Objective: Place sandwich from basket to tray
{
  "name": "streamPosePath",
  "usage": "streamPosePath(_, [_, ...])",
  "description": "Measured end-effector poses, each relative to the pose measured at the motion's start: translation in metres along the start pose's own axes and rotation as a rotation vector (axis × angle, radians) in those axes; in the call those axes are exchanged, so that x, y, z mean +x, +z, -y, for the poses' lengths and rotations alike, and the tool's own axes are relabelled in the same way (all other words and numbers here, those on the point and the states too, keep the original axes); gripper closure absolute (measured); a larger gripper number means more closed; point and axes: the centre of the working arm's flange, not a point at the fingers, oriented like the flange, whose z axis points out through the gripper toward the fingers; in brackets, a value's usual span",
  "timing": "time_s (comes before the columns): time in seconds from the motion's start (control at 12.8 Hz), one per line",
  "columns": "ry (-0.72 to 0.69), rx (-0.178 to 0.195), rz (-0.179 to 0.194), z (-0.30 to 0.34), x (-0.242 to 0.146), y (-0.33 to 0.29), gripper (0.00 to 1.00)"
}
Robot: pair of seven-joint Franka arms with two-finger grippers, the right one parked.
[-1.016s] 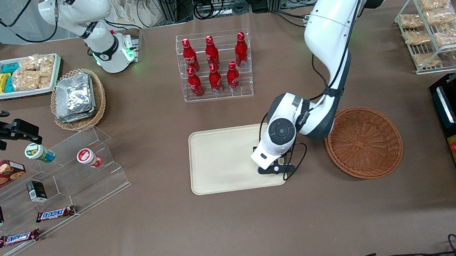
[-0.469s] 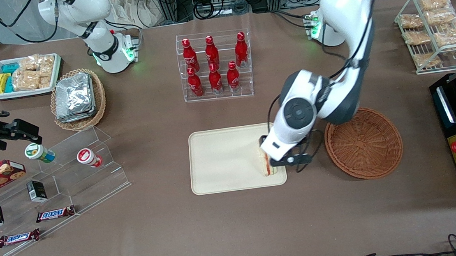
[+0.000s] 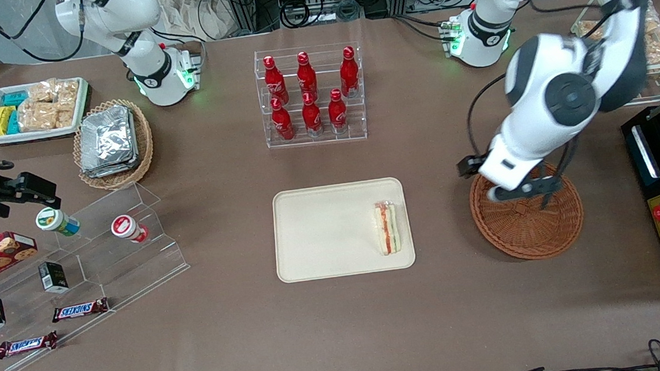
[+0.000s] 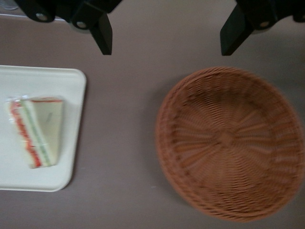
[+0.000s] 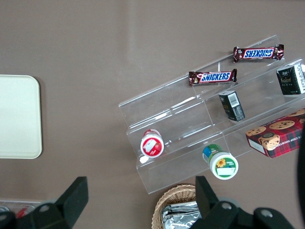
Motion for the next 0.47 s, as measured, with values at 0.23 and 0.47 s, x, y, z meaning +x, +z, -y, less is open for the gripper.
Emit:
streamPosePath(0.23, [-0.058, 0.056, -0.020, 0.065, -0.001, -0.028, 0.00])
streamPosePath(0.47, [-0.042, 0.044, -0.025, 0.140, 0.007, -0.038, 0.00])
